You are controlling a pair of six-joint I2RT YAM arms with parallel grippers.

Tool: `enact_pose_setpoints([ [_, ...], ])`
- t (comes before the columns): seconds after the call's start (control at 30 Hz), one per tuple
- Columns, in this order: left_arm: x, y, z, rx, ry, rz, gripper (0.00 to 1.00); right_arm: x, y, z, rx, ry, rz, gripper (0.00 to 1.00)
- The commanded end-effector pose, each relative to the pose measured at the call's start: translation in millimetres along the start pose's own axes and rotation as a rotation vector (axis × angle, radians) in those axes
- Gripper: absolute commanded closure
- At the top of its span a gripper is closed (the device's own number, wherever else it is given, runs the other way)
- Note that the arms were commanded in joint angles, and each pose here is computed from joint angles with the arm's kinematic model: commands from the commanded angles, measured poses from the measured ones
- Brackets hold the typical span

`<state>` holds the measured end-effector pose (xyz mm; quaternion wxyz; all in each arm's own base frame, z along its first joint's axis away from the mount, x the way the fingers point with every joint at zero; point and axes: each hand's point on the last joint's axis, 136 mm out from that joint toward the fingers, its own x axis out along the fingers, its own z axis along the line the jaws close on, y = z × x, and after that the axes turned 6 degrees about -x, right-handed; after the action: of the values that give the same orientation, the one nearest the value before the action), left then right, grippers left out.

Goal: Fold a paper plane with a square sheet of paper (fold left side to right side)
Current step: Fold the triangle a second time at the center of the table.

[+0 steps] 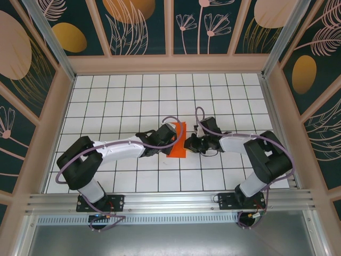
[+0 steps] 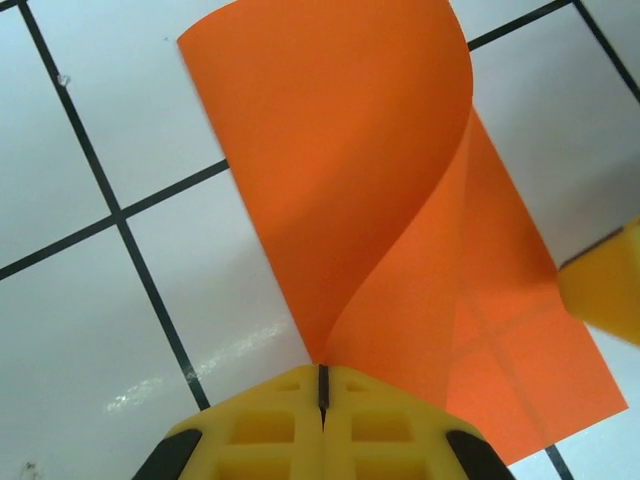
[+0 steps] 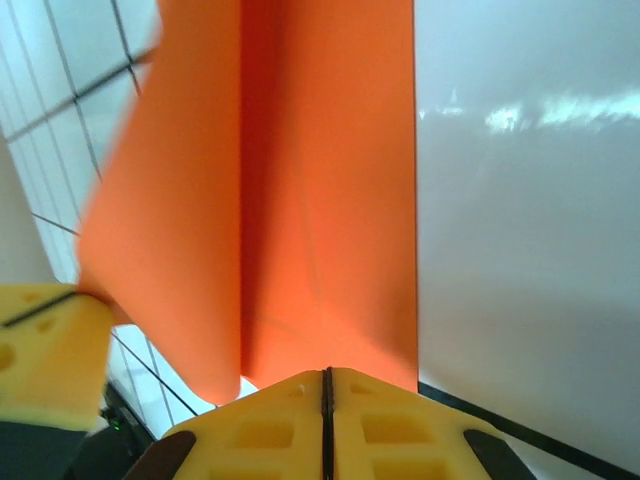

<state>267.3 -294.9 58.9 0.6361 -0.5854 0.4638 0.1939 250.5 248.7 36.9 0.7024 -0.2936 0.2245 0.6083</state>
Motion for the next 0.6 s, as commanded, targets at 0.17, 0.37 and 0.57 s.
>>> enact_pose_setpoints([
  [0.17, 1, -7, -5, 0.033, 0.033, -0.020, 1.00, -16, 5, 10, -0.021, -0.068, -0.024, 0.90],
  [0.37, 1, -10, -4, 0.039, 0.035, -0.024, 1.00, -11, 17, 6, -0.001, -0.100, -0.008, 0.91],
  [0.57, 2, -12, -2, 0.058, 0.036, -0.025, 1.00, 1, 20, 8, -0.014, -0.097, 0.024, 0.91],
])
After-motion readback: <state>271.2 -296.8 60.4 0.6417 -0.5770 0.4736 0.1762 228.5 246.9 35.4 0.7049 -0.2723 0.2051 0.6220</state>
